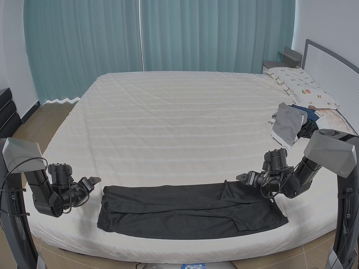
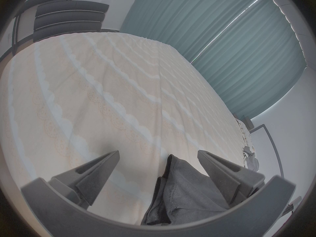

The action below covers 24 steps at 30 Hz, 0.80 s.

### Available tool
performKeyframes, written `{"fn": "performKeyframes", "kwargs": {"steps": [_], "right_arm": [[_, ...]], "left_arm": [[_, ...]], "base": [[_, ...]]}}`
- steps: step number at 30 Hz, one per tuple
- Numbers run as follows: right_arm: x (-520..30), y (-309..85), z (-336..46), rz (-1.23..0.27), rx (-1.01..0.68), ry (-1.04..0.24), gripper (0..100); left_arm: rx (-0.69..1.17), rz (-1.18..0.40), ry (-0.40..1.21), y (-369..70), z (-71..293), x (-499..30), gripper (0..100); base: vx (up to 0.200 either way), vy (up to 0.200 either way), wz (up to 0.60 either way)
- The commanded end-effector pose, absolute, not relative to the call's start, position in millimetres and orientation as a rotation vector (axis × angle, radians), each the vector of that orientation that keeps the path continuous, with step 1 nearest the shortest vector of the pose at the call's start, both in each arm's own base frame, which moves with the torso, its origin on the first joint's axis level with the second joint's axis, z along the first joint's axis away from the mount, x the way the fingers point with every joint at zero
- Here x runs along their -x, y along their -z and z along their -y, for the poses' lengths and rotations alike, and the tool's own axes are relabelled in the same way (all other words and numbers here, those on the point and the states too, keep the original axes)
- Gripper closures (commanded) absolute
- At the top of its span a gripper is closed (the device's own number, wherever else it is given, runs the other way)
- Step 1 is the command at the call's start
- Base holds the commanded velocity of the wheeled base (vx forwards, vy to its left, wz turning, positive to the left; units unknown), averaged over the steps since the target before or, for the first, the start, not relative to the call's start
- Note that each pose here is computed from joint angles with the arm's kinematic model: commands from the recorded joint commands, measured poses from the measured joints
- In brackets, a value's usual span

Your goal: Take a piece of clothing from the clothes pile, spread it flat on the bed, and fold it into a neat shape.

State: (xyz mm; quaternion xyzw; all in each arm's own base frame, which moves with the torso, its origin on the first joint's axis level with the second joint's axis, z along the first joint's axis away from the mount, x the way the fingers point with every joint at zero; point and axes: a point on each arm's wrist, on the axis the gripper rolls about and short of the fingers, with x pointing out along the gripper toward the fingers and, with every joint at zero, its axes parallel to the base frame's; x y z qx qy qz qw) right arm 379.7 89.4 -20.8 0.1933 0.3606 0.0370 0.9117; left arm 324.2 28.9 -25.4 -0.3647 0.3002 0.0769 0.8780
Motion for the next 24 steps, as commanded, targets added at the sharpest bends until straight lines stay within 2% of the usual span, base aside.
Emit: {"fn": "performKeyframes", "kwargs": {"steps": [1, 2, 16, 17, 24], "right_arm": [[-379.1, 31.1, -87.7, -0.768, -0.395, -0.065, 0], [-379.1, 31.1, -87.7, -0.768, -0.395, -0.065, 100], [-380.7, 31.3, -76.0, -0.744, -0.414, -0.045, 100], [-380.0, 32.3, -75.9, -0.747, -0.414, -0.044, 0], [-380.8, 26.6, -75.4, -0.729, -0.421, -0.046, 0]], "left_arm": [[0.761, -0.627, -0.161, 25.8, -29.2, -324.2, 0], [0.761, -0.627, -0.161, 25.8, -29.2, -324.2, 0], [0.761, -0.630, -0.161, 25.6, -28.6, -322.8, 0], [0.761, -0.630, -0.161, 25.6, -28.6, -322.8, 0], [0.760, -0.629, -0.159, 24.6, -27.9, -321.6, 0]], "base": [[0.000, 0.000, 0.00], [0.000, 0.000, 0.00], [0.000, 0.000, 0.00], [0.000, 0.000, 0.00], [0.000, 0.000, 0.00]]}}
